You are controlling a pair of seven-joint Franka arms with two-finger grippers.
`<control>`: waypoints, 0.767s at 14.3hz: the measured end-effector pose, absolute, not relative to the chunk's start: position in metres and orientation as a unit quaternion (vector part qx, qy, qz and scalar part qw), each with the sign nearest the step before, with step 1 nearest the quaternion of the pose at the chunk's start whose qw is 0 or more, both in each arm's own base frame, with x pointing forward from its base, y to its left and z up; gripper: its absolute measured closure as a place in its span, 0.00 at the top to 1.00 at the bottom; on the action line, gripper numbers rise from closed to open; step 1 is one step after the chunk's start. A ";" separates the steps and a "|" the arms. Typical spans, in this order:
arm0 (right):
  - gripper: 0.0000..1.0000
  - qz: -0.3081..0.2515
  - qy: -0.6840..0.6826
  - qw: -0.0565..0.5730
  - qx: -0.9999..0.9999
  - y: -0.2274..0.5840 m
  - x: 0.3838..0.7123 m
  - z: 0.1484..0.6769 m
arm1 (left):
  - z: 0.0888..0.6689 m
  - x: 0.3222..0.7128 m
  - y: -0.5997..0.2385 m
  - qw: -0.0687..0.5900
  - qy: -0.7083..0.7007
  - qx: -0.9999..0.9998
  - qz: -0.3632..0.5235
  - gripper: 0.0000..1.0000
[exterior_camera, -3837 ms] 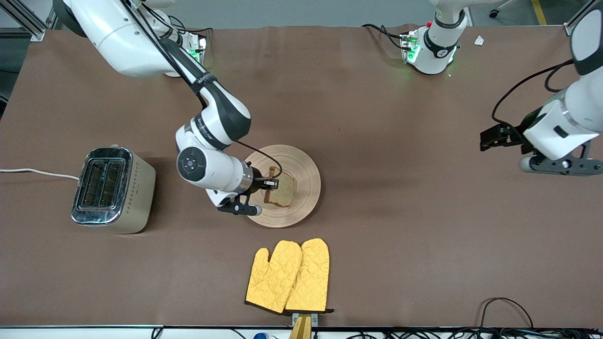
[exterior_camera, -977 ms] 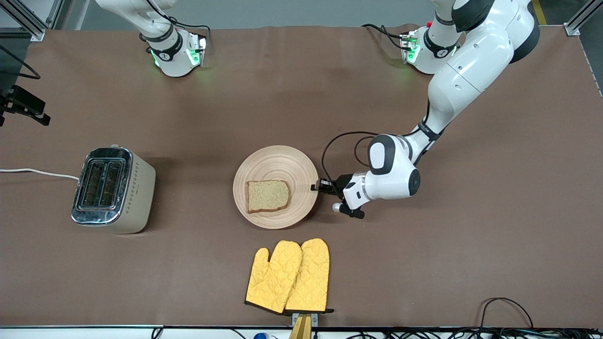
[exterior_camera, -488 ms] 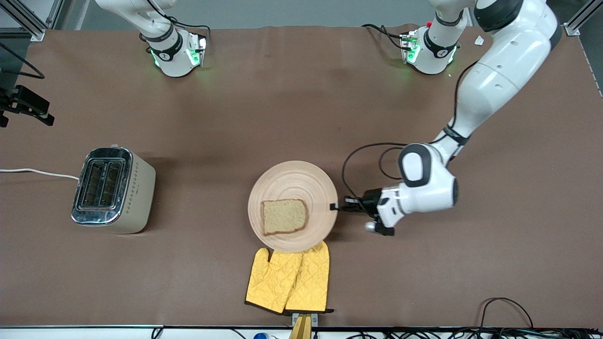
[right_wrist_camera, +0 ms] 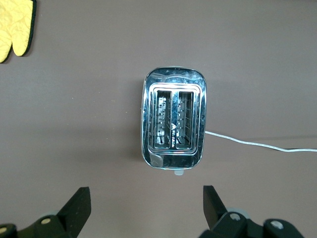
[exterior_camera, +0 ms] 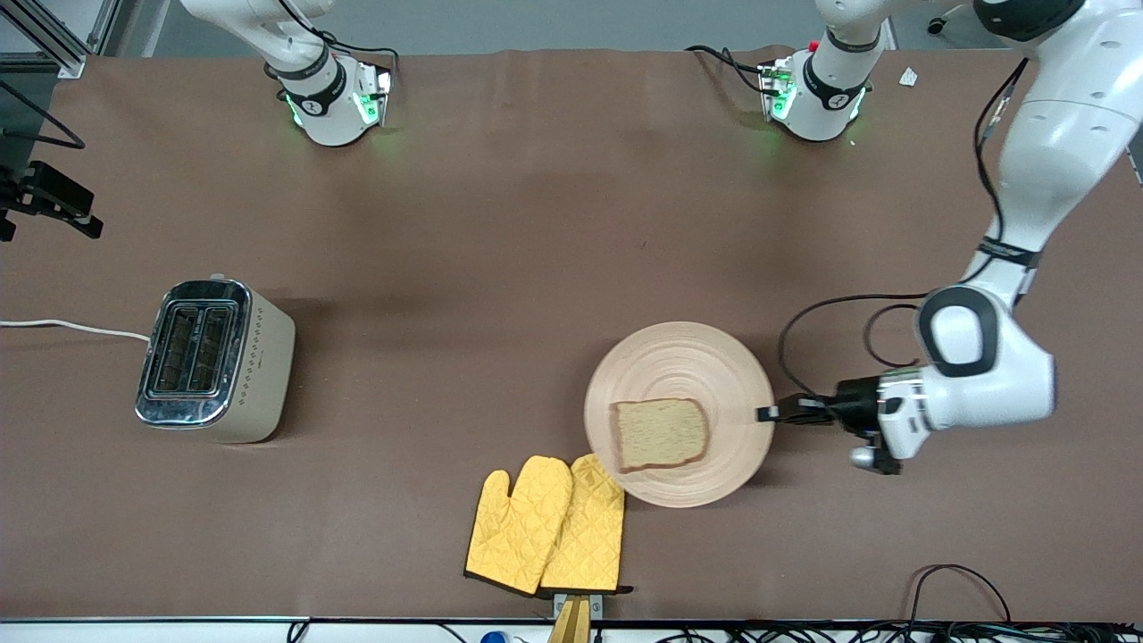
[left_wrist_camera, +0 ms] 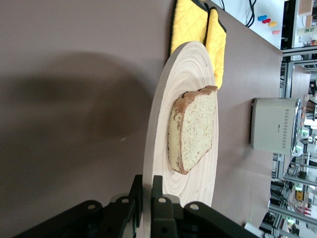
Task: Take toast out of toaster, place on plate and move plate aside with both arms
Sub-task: 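Slide the plate with the left gripper away from the toaster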
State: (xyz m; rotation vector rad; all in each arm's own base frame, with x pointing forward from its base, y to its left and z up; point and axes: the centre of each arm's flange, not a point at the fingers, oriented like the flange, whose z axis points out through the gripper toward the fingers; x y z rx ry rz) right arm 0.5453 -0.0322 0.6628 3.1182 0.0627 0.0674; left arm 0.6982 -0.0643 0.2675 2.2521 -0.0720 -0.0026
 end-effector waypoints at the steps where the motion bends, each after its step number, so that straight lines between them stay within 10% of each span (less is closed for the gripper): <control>1: 1.00 0.024 0.020 0.011 0.999 -0.032 0.545 0.665 | 0.266 0.697 -0.032 0.434 -0.030 0.900 0.002 0.10; 11: 1.00 0.041 0.020 0.012 0.999 -0.032 0.545 0.679 | 0.186 0.639 0.179 0.430 -0.034 0.902 -0.008 0.10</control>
